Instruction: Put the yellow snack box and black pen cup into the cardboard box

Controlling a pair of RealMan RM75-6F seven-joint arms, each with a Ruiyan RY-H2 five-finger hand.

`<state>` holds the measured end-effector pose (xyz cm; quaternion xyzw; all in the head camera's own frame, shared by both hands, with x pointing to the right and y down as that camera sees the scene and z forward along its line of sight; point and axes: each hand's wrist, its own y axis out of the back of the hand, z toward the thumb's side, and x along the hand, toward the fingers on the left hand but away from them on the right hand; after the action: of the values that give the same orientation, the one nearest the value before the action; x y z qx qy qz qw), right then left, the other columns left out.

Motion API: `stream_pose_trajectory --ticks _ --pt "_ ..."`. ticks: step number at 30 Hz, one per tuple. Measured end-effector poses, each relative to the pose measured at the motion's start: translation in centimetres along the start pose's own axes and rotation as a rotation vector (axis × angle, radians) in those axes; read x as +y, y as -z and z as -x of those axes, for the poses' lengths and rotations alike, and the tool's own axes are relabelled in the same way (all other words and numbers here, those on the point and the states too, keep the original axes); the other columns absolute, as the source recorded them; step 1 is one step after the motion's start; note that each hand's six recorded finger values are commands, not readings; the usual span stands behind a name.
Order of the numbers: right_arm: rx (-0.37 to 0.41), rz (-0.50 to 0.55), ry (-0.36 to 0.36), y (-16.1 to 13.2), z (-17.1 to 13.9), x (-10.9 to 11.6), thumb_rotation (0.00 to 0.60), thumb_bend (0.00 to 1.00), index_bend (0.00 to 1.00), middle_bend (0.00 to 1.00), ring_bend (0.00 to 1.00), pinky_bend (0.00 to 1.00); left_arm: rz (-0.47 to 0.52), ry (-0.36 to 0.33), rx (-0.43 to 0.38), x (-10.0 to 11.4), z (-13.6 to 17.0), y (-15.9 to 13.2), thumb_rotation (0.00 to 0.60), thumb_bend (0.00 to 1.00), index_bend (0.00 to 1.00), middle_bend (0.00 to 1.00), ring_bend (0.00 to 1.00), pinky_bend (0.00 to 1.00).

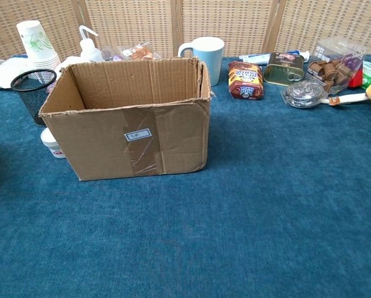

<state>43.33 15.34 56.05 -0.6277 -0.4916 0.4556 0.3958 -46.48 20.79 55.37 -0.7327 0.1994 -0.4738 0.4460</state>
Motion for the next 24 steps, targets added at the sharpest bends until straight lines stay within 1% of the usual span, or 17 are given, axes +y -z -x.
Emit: stream_pose_trajectory --ticks 7,13,16,21,24 --pt "-0.046 -0.022 0.016 1.6 -1.4 1.3 0.600 0.00 0.07 0.03 0.00 0.16 -0.109 0.049 -0.050 0.0 -0.3 0.2 0.600 0.02 0.00 0.00 0.00 0.01" --pt "-0.079 -0.023 0.021 2.6 -2.0 1.7 0.600 0.00 0.07 0.03 0.00 0.14 -0.196 0.098 -0.045 -0.7 -0.1 0.9 0.600 0.02 0.00 0.00 0.00 0.00" --pt "-0.093 -0.027 0.013 3.0 -2.4 1.7 0.600 0.00 0.07 0.03 0.00 0.12 -0.213 0.138 -0.033 -1.5 0.0 1.3 0.600 0.02 0.00 0.00 0.00 0.00" --pt "-0.079 -0.046 0.000 2.7 -2.9 1.6 0.600 0.00 0.08 0.03 0.00 0.11 -0.263 0.202 -0.016 -2.9 0.3 2.3 0.600 0.02 0.00 0.00 0.00 0.00" --pt "-0.059 -0.060 -0.004 2.1 -3.0 1.6 0.600 0.00 0.09 0.03 0.00 0.11 -0.287 0.224 -0.014 -3.5 0.2 2.8 0.600 0.02 0.00 0.00 0.00 0.00"
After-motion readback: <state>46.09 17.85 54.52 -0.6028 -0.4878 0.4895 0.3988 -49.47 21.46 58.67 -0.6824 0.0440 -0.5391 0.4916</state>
